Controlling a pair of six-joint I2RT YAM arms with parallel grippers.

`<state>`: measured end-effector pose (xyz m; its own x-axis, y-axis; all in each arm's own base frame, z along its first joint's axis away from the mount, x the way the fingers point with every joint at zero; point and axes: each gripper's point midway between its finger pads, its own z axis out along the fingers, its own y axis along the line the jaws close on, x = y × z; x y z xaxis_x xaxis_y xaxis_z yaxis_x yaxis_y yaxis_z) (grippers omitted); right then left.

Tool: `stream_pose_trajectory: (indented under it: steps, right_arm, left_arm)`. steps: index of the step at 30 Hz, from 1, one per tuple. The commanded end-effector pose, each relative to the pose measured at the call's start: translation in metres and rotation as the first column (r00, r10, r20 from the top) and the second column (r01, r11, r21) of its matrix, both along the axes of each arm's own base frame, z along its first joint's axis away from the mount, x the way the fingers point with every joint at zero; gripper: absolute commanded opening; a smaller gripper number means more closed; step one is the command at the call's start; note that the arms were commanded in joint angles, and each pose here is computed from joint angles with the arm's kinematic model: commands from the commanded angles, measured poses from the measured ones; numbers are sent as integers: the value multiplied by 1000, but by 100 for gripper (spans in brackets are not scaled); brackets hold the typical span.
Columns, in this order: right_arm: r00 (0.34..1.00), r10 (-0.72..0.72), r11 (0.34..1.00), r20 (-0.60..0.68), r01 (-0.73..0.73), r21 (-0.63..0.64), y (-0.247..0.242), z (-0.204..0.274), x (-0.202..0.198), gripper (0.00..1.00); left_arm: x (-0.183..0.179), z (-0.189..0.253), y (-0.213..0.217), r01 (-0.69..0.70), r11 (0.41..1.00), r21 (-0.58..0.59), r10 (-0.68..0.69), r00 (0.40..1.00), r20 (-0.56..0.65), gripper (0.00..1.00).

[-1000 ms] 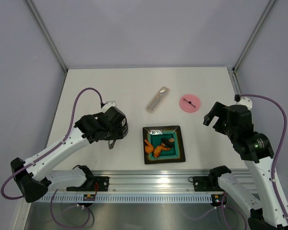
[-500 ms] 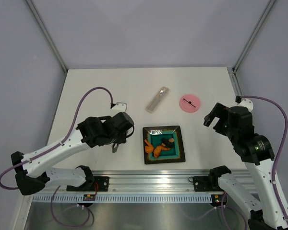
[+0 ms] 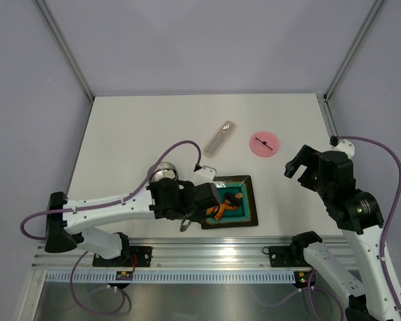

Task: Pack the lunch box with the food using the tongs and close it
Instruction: Pick up the fake food from the plate.

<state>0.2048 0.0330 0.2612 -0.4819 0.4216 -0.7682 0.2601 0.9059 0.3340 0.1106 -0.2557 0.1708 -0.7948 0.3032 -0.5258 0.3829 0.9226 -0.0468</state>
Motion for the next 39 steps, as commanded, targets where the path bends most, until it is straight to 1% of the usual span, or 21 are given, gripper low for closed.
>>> stream_pose_trajectory:
  steps: [1, 6, 7, 9, 12, 17, 22, 25, 31, 34, 36, 39]
  right_arm:
    - [1000, -13, 1000, 9, 13, 9, -1, 2, -1, 99]
    - [1000, -15, 1000, 11, 15, 8, -2, 3, -2, 99]
    - [1000, -21, 1000, 19, 21, 7, -4, 5, -4, 100]
    - [999, -25, 1000, 28, 25, 10, -4, 6, -4, 100]
    - [999, -23, 1000, 34, 23, 17, -4, 7, -6, 99]
    - [1000, -18, 1000, 25, 17, 20, -2, 6, -6, 99]
    - [999, -18, 1000, 31, 17, 25, -2, 6, -8, 100]
    - [999, -16, 1000, 30, 15, 27, -2, 6, -9, 100]
    - [999, -16, 1000, 32, 15, 27, -2, 6, -9, 100]
    - [999, -12, 1000, 30, 11, 27, -2, 5, -9, 100]
    - [1000, -11, 1000, 30, 10, 28, -1, 5, -9, 99]
    - [1000, -10, 1000, 30, 9, 26, -1, 5, -9, 99]
  left_arm:
    - [-8, 14, -37, 37, 993, -111, -37, 999, -2, 43]
    - [-20, 13, -63, 71, 976, -205, -83, 995, -50, 48]
    - [-22, 10, -63, 68, 975, -211, -83, 995, -61, 48]
    - [-20, 13, -71, 44, 964, -262, -61, 996, -59, 52]
    - [-20, 15, -74, 16, 955, -295, -37, 997, -66, 57]
    - [-14, 6, -77, -17, 963, -270, -2, 997, -73, 60]
    - [-4, 3, -73, -114, 945, -307, 83, 990, -111, 60]
    - [0, 1, -69, -142, 939, -312, 109, 987, -121, 63]
    - [0, -15, -70, -174, 932, -317, 127, 979, -161, 63]
    - [1, -24, -72, -183, 922, -342, 120, 973, -195, 62]
    - [4, -22, -78, -193, 902, -385, 117, 970, -213, 61]
    - [6, -23, -78, -198, 891, -409, 114, 969, -220, 58]
